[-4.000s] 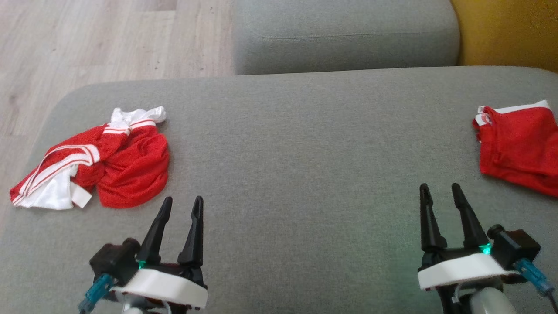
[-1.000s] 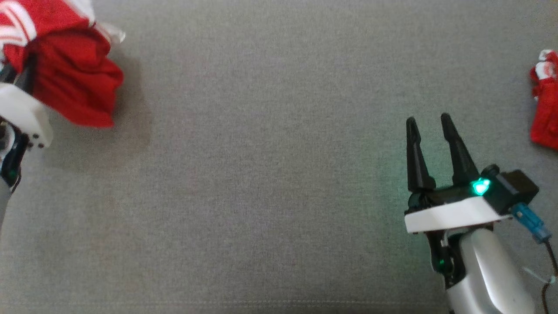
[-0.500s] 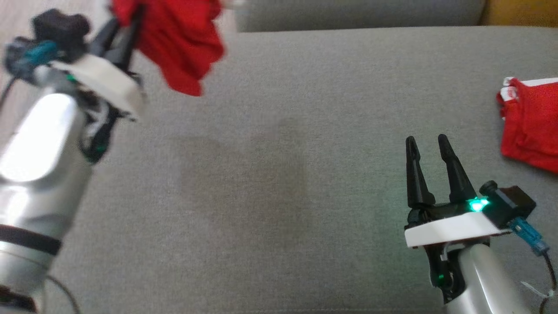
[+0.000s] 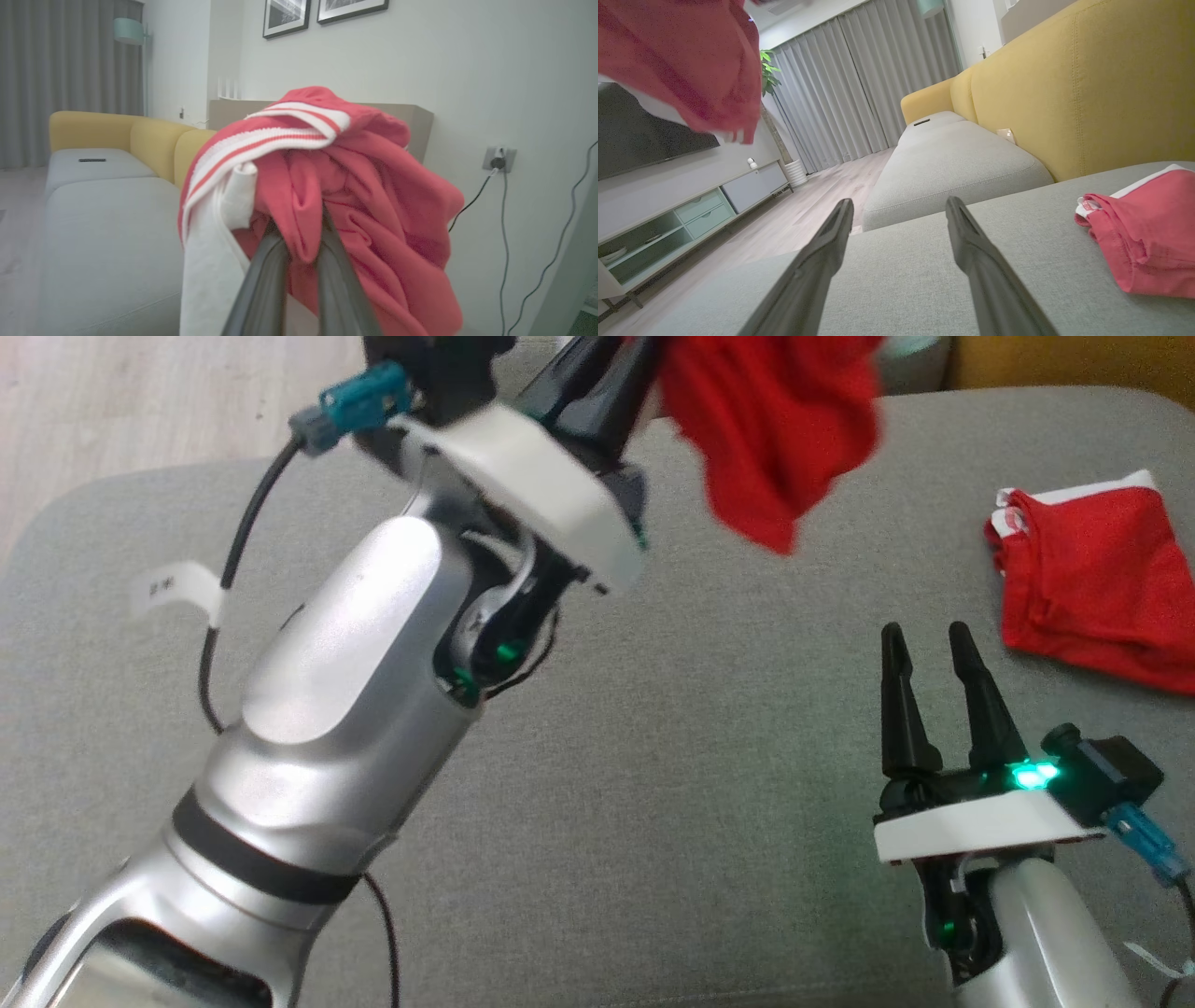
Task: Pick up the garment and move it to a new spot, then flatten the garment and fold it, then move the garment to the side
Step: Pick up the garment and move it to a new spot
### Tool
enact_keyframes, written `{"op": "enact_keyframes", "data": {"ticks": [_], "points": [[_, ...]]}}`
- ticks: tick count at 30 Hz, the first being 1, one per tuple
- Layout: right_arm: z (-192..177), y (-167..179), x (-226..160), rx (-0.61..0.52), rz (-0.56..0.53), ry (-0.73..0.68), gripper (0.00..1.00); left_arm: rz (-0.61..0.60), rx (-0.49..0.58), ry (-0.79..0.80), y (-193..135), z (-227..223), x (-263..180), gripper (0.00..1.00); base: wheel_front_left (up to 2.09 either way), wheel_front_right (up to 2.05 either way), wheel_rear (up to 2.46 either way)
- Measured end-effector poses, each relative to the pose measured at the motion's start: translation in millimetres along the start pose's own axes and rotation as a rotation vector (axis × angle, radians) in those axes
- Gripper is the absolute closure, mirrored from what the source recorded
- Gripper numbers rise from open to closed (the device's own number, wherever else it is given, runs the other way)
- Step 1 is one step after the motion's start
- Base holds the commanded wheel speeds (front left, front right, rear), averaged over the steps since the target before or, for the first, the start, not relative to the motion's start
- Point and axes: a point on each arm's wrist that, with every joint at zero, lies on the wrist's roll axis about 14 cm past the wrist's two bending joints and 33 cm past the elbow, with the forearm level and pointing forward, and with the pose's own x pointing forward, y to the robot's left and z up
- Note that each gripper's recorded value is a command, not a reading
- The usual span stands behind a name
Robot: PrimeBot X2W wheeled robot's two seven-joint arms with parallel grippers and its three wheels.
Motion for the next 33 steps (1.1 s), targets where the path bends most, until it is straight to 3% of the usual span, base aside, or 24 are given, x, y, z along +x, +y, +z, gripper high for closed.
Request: {"op": "enact_keyframes", "data": {"ticks": [5,9,15,21,23,33], "points": [[-1,-7,-1,0.001,-0.020,0.002,0.00,-0.013,-0.025,-0.011,-6,5,9,1.00,0.00,0.00,0.00],[-5,-12,0,0.009,-0.033,0.010,0.00,0.083,-0.015,0.128,38,-45,-5,1.00,0.00,0.00,0.00],[-10,-20,5,0.012,-0.054,0.023,0.00,0.242,-0.008,0.444,114,-150,-67,1.00,0.00,0.00,0.00],[-17,-28,6,0.010,-0.073,0.041,0.00,0.288,-0.023,0.598,141,-198,-99,1.00,0.00,0.00,0.00],[-18,-28,7,0.013,-0.073,0.043,0.00,0.316,-0.017,0.611,149,-204,-106,0.00,0.00,0.00,0.00],[-13,-17,10,0.021,-0.044,0.029,0.00,0.371,0.053,0.466,174,-162,-102,0.00,0.00,0.00,0.00]]}}
